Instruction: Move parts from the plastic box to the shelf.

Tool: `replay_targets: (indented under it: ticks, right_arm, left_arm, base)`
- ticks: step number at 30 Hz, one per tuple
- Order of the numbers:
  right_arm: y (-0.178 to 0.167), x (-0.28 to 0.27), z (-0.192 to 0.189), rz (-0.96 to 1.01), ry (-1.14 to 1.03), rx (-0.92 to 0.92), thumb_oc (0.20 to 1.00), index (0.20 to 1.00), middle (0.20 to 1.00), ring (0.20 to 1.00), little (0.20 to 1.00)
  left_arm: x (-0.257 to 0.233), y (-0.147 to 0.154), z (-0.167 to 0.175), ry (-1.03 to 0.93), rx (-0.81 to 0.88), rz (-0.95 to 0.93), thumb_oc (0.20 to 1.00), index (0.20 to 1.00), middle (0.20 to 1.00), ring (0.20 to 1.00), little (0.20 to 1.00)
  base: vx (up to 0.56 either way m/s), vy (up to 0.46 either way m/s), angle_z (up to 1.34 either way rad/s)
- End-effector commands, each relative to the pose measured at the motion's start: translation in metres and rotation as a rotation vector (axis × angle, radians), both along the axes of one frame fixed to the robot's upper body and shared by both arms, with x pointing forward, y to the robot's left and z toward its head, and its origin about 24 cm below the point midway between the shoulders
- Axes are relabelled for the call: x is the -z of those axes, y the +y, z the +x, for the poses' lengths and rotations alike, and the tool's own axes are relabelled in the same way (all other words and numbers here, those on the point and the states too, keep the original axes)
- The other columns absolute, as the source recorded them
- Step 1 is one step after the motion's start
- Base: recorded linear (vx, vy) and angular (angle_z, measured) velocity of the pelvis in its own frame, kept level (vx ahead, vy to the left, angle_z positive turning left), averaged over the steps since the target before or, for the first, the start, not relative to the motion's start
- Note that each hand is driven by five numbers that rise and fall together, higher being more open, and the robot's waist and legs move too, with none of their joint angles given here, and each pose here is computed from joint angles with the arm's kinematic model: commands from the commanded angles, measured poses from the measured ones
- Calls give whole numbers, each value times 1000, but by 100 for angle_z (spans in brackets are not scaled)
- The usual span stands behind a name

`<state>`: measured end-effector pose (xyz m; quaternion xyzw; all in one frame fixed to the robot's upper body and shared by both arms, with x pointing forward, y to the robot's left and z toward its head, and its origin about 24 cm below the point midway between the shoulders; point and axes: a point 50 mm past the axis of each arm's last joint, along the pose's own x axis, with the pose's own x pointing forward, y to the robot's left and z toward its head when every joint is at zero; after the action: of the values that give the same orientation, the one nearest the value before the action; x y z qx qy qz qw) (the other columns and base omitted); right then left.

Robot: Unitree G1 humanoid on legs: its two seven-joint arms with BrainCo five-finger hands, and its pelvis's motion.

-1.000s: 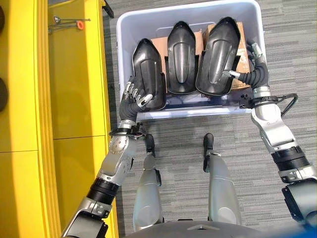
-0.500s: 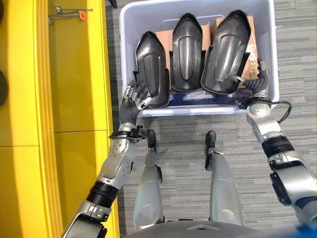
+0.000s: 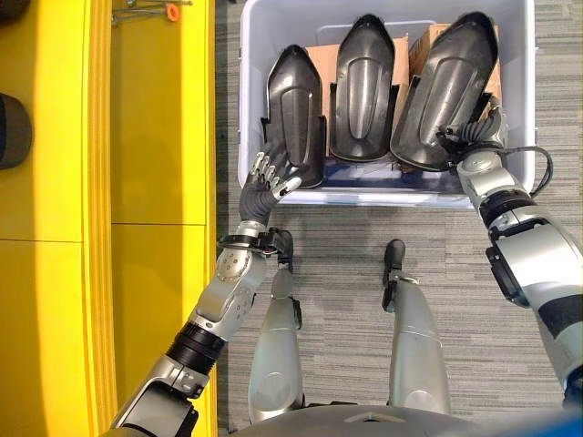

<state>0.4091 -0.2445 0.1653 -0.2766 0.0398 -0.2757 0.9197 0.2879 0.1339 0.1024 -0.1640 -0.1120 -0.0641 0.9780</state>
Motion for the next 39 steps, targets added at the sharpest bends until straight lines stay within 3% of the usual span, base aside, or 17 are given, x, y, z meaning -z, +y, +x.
replay_targets:
  ticks: [1, 3, 4, 14, 19, 22, 26, 39]
  right_arm:
    - [7, 29, -3, 13, 171, -56, 1000, 1000, 1000, 1000, 1000]
    - [10, 33, -3, -12, 207, -80, 567, 567, 567, 567, 567]
    - [13, 35, -3, -36, 229, -93, 200, 200, 200, 200, 200]
    - [24, 37, -2, -31, 160, -137, 200, 200, 200, 200, 200]
    - [52, 15, -2, 135, -112, -242, 200, 200, 200, 200, 200]
    - [61, -5, -22, 136, -323, -325, 200, 200, 200, 200, 200]
    - [60, -12, -36, 119, -407, -350, 200, 200, 200, 200, 200]
    - [63, 9, -95, 38, -456, -543, 200, 200, 200, 200, 200]
  left_arm:
    - [-43, -4, -1, -198, 42, 7, 1000, 1000, 1000, 1000, 1000]
    - [-43, -4, -1, -198, 42, 10, 1000, 1000, 1000, 1000, 1000]
    - [-44, -4, -1, -199, 43, 6, 1000, 1000, 1000, 1000, 1000]
    - [-36, 6, -4, -170, 9, -11, 1000, 1000, 1000, 1000, 1000]
    - [-30, 18, -6, -145, -48, -26, 1000, 1000, 1000, 1000, 1000]
    - [-21, 28, -9, -117, -94, -32, 1000, 1000, 1000, 1000, 1000]
    - [-18, 34, -11, -103, -115, -25, 1000, 1000, 1000, 1000, 1000]
    - [11, 49, -25, -1, -143, 13, 1000, 1000, 1000, 1000, 1000]
  base:
    - [-8, 14, 12]
    - [-3, 15, 11]
    - [3, 16, -7]
    - [-7, 7, -1]
    - [-2, -6, -5]
    - [11, -19, -7]
    - [9, -7, -3]
    - [27, -9, 1]
